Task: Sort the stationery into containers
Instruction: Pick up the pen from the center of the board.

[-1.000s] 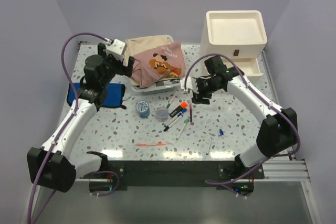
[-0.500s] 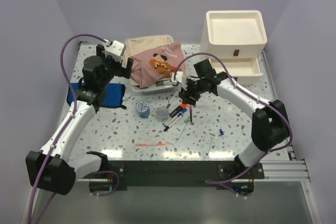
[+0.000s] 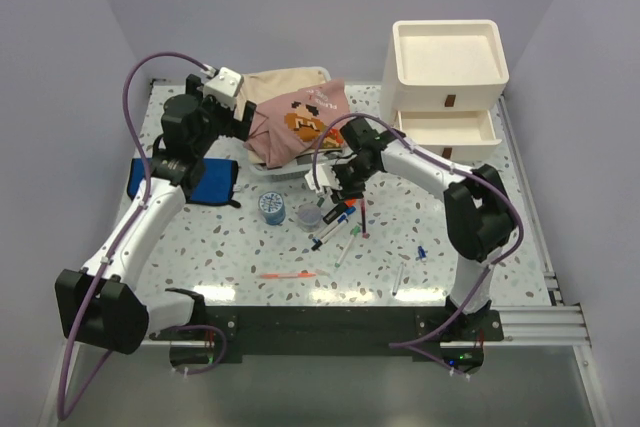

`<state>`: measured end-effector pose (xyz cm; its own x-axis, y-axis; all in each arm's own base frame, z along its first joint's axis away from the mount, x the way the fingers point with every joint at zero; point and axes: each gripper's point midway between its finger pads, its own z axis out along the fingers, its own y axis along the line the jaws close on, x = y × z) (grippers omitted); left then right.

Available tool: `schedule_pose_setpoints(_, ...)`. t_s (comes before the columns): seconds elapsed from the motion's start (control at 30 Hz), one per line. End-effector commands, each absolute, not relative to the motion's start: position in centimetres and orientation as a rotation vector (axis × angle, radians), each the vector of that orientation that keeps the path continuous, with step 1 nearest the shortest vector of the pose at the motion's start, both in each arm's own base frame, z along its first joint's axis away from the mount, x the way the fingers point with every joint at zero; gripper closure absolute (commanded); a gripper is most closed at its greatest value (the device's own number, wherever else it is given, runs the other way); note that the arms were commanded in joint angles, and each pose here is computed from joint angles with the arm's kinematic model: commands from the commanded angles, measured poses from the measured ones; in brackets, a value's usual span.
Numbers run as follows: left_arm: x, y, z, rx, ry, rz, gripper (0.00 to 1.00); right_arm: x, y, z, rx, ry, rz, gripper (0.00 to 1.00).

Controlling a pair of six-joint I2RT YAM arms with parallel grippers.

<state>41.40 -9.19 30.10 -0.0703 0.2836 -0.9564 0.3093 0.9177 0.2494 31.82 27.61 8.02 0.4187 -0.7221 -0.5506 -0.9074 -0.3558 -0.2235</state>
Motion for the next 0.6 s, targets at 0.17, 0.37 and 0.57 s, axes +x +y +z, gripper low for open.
schedule_pose_setpoints(0.17, 42.3, -7.0, 33.0, 0.405, 1.583, 0.036, 0.0, 31.7, 26.8, 6.9, -2.433, 1.135, 0.472, 0.54)
schedule_pose_setpoints(0.37, 42.6, -6.4, 32.9, 0.393, 1.591, 0.049, 0.0, 32.0, 26.6, 5.4, -2.461, 1.154, 0.476, 0.54)
schedule_pose_setpoints(0.57, 42.9, -6.5, 32.5, 0.39, 1.594, 0.045, 0.0, 32.2, 26.1, 4.4, -2.482, 1.191, 0.464, 0.54)
